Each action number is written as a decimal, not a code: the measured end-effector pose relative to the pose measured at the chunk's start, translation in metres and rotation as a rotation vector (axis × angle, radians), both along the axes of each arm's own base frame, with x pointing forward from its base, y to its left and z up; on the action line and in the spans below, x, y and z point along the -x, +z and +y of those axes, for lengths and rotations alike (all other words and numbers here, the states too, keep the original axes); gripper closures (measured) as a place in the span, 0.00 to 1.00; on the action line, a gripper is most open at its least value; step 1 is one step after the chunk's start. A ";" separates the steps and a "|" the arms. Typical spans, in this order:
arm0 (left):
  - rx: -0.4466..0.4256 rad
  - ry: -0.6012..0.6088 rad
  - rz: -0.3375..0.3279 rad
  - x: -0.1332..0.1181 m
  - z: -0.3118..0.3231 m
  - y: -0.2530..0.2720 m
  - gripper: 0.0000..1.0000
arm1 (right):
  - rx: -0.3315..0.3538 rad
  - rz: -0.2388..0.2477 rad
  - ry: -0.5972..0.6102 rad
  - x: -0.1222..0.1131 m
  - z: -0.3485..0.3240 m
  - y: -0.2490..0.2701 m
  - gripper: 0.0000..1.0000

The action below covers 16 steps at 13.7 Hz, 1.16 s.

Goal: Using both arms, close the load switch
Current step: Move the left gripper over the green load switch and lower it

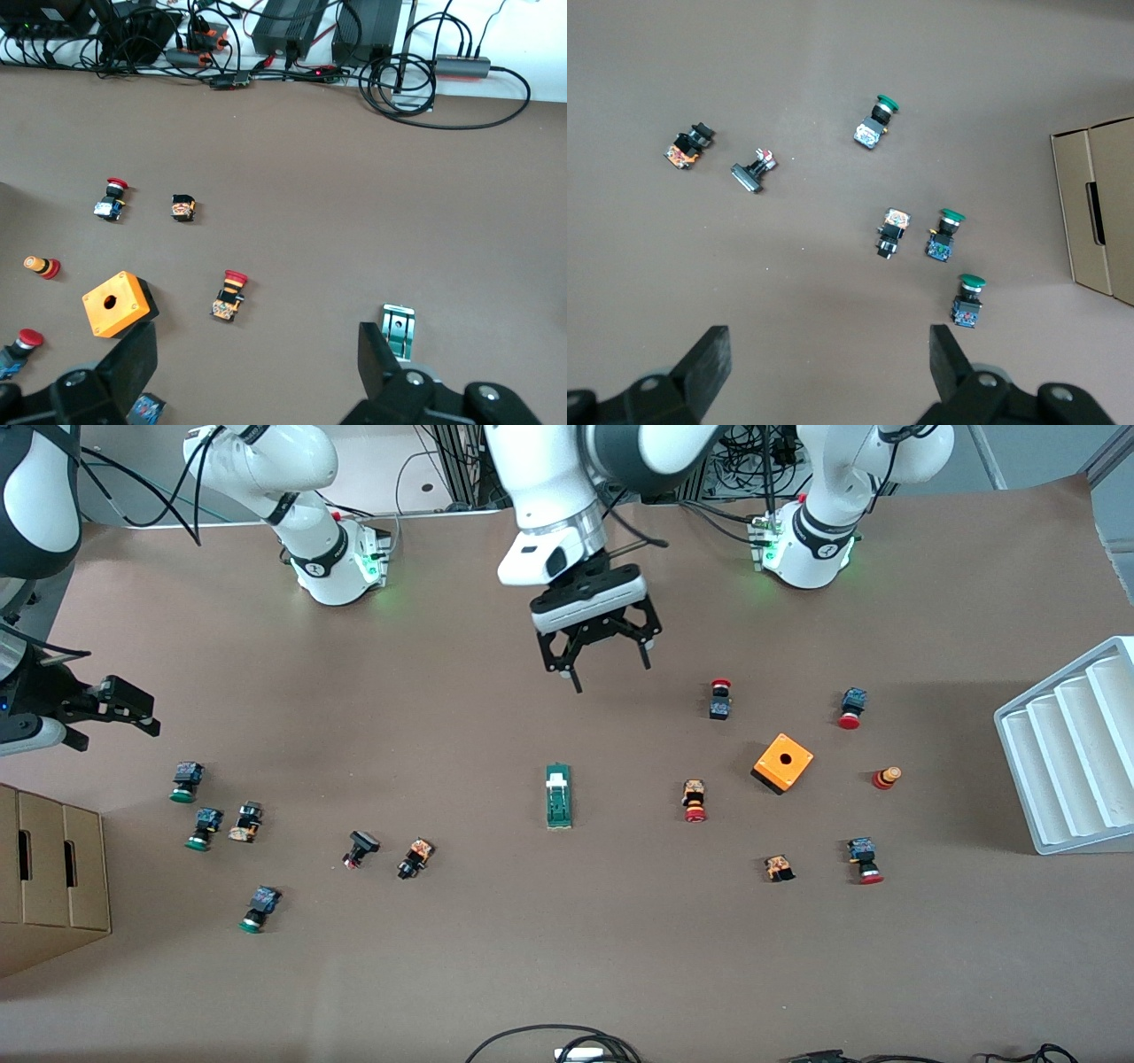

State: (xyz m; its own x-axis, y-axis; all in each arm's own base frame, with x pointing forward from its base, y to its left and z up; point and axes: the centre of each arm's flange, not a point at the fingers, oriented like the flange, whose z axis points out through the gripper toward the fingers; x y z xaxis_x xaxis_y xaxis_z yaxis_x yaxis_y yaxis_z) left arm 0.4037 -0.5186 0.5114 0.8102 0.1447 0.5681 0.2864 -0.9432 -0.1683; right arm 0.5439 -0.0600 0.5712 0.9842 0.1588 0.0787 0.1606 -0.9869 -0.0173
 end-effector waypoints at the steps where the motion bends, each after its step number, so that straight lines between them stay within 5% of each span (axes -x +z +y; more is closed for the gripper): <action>1: -0.012 0.010 -0.042 0.005 -0.011 -0.016 0.00 | 0.001 -0.008 0.000 -0.001 0.000 0.001 0.00; 5: -0.012 0.029 -0.171 0.031 -0.051 -0.077 0.00 | 0.002 -0.014 -0.001 -0.001 0.000 0.002 0.00; 11: -0.044 -0.137 -0.314 0.060 -0.088 -0.112 0.00 | 0.002 -0.015 -0.002 -0.001 -0.001 0.002 0.00; 16: 0.035 -0.126 -0.490 0.082 -0.098 -0.189 0.00 | 0.002 -0.013 -0.003 -0.002 -0.002 0.001 0.00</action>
State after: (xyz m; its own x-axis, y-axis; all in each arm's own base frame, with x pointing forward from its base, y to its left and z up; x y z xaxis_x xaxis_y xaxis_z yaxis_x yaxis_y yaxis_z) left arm 0.3221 -0.6167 0.3226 0.4624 0.0886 0.8823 0.2078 -0.9781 -0.0107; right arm 0.5456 -0.0617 0.5721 0.9835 0.1560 0.0916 0.1578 -0.9874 -0.0131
